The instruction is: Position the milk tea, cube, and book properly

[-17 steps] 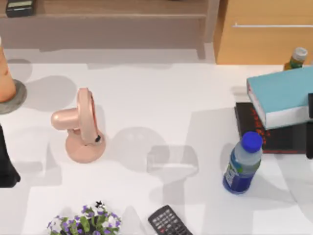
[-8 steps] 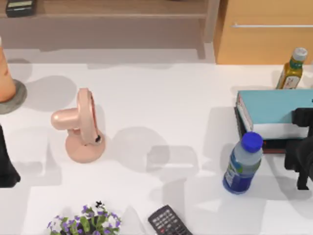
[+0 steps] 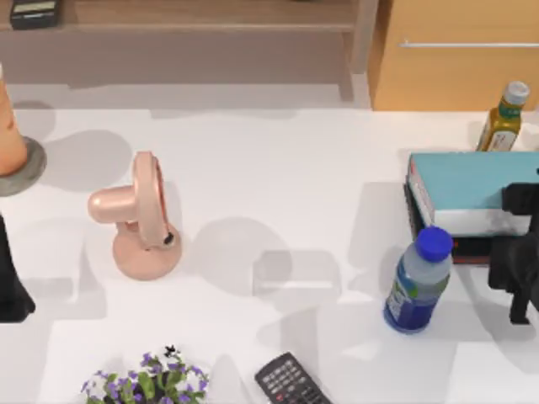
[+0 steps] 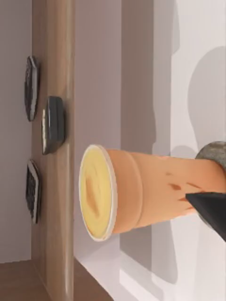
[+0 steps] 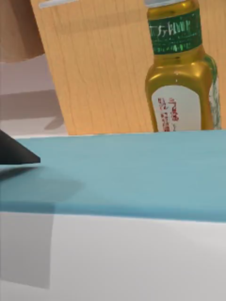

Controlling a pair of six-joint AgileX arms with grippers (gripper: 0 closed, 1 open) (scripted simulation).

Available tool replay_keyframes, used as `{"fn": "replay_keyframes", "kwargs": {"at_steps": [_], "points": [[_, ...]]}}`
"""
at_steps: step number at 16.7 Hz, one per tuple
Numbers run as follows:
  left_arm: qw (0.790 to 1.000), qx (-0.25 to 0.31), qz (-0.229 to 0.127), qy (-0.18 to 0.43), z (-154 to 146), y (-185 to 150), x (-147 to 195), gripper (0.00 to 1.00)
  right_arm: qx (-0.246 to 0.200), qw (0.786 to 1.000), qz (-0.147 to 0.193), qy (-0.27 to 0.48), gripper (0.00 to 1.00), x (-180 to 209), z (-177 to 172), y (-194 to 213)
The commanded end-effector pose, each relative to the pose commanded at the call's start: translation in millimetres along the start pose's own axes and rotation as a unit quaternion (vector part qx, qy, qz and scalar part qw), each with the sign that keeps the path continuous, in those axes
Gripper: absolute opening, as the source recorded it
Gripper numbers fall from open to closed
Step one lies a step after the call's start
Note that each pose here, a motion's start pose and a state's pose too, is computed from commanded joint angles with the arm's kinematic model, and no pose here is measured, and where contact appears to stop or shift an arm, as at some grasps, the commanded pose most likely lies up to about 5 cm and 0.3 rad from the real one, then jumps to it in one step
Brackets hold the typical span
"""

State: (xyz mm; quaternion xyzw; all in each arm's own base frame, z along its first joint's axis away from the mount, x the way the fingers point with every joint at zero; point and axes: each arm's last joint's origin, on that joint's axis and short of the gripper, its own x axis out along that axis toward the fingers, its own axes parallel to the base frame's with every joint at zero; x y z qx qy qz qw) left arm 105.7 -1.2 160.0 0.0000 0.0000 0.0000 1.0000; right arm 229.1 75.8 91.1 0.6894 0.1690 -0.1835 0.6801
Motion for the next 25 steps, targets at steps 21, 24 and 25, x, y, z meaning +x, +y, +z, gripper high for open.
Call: {"fn": "replay_keyframes", "kwargs": {"at_steps": [21, 24, 25], "points": [[1.000, 0.000, 0.000, 0.000, 0.0, 0.0, 0.0, 1.00, -0.004, 1.000, -0.009, -0.004, 1.00, 4.4, 1.5, -3.3], [1.000, 0.000, 0.000, 0.000, 0.0, 0.0, 0.0, 1.00, -0.004, 1.000, -0.009, -0.004, 1.00, 4.4, 1.5, -3.3], [1.000, 0.000, 0.000, 0.000, 0.0, 0.0, 0.0, 1.00, -0.004, 1.000, -0.009, -0.004, 1.00, 4.4, 1.5, -3.3]]}}
